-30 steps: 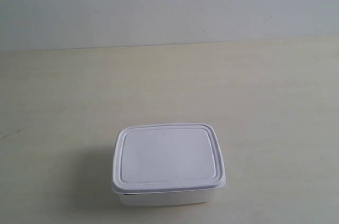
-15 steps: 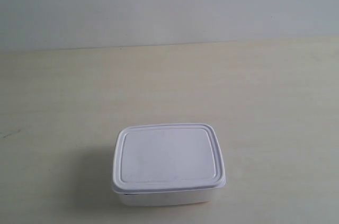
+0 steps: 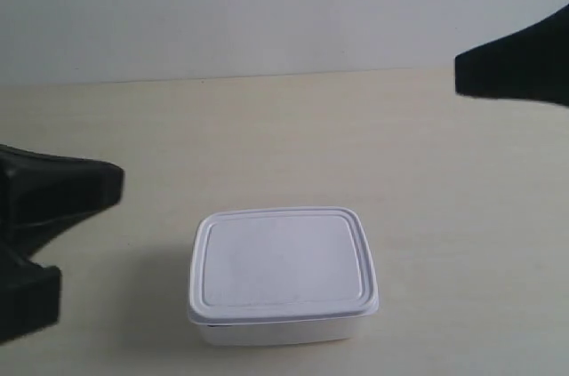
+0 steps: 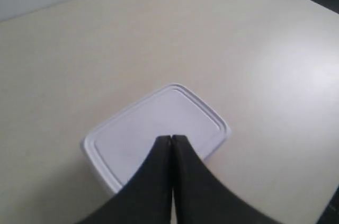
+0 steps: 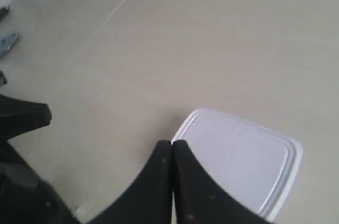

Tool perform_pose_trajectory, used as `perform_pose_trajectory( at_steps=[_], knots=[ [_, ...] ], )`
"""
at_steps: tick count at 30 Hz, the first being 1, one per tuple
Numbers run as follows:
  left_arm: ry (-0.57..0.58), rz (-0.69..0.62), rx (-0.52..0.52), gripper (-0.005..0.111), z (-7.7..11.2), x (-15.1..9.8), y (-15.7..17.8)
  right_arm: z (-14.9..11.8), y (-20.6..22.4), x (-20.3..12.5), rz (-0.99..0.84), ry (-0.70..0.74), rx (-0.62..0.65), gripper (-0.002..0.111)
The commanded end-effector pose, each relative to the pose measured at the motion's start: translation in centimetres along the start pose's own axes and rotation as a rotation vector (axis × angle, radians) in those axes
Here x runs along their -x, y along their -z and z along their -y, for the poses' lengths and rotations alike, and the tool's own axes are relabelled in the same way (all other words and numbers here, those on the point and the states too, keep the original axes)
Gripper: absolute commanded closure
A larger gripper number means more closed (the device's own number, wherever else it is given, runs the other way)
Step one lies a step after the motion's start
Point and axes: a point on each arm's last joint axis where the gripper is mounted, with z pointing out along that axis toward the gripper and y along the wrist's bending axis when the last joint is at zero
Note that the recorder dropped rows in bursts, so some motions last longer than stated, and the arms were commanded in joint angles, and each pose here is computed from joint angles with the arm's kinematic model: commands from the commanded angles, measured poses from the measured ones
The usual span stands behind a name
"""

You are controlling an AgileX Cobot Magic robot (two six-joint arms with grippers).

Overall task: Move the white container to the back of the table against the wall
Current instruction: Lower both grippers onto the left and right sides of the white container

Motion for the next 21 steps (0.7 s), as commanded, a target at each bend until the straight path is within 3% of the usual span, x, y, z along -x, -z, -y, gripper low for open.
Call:
perform_pose_trajectory(
  at_steps=[1,13,21],
  knots=[
    [-0.034,-0.100,-0.044,0.107,2.4,-0.3,-1.9,-1.0,-1.7,-1.0,-0.128,0.055,-0.030,0.108],
    [-0.057,-0.382,0.007,0.107,4.3,-4.6,-8.0,-1.3,-10.6,-7.3,-0.561,0.169,-0.205,0.108],
    [-0.072,-0.446,-0.097,0.107,4.6,-9.2,-10.3,1.0,-15.0,-12.7,-0.622,0.134,-0.251,0.108]
  ],
)
